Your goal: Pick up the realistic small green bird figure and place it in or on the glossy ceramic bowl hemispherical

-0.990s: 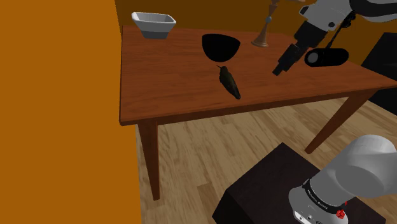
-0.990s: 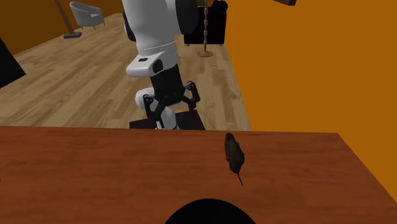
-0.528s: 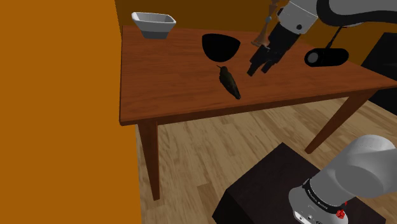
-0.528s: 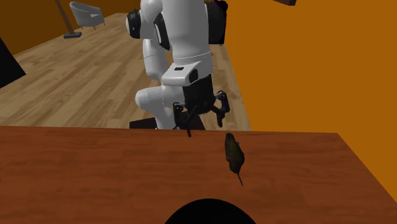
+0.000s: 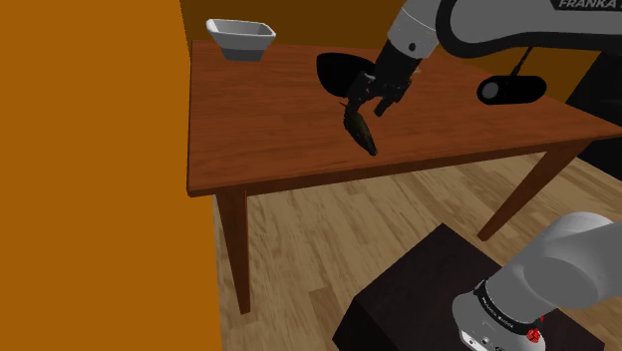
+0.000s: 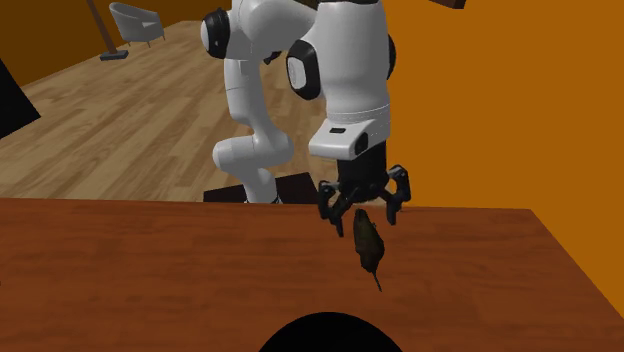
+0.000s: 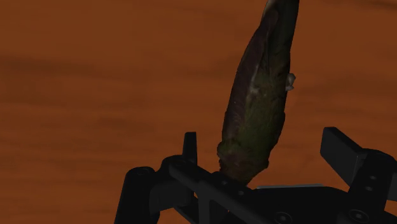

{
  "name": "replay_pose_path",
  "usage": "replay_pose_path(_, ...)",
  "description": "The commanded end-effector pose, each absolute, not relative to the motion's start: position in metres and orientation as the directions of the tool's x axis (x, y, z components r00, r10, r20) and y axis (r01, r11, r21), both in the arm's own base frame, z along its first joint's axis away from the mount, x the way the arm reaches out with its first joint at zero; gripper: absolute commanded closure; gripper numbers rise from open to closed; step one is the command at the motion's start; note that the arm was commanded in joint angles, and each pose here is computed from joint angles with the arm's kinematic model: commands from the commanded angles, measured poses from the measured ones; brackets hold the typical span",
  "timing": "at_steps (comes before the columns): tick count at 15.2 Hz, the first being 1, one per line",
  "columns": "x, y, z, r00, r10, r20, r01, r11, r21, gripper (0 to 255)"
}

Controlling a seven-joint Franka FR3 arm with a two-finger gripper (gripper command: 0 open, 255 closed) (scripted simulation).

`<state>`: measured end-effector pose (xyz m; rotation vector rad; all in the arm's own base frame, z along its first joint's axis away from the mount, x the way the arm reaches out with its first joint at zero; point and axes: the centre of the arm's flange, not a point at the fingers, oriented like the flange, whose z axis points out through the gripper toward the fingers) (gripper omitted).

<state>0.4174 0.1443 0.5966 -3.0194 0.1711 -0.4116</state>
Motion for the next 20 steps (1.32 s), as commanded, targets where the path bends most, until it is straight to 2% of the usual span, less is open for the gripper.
replay_pose_path(1,0.422,0.147,0.588,0.957,-0.127,0.262,-0.103,-0.989,-0.104,0)
replay_pose_path(6,0.428,0.149,0.565,0.957,-0.127,0.262,-0.103,-0.989,-0.104,0)
replay_pose_path(13,0.428,0.149,0.565,0.957,-0.127,0.262,-0.103,-0.989,-0.104,0)
replay_pose_path(14,0.428,0.149,0.565,0.957,-0.127,0.262,-0.103,-0.989,-0.104,255)
replay_pose_path(20,0.428,0.149,0.565,0.957,-0.127,0.262,-0.103,-0.989,-0.104,255)
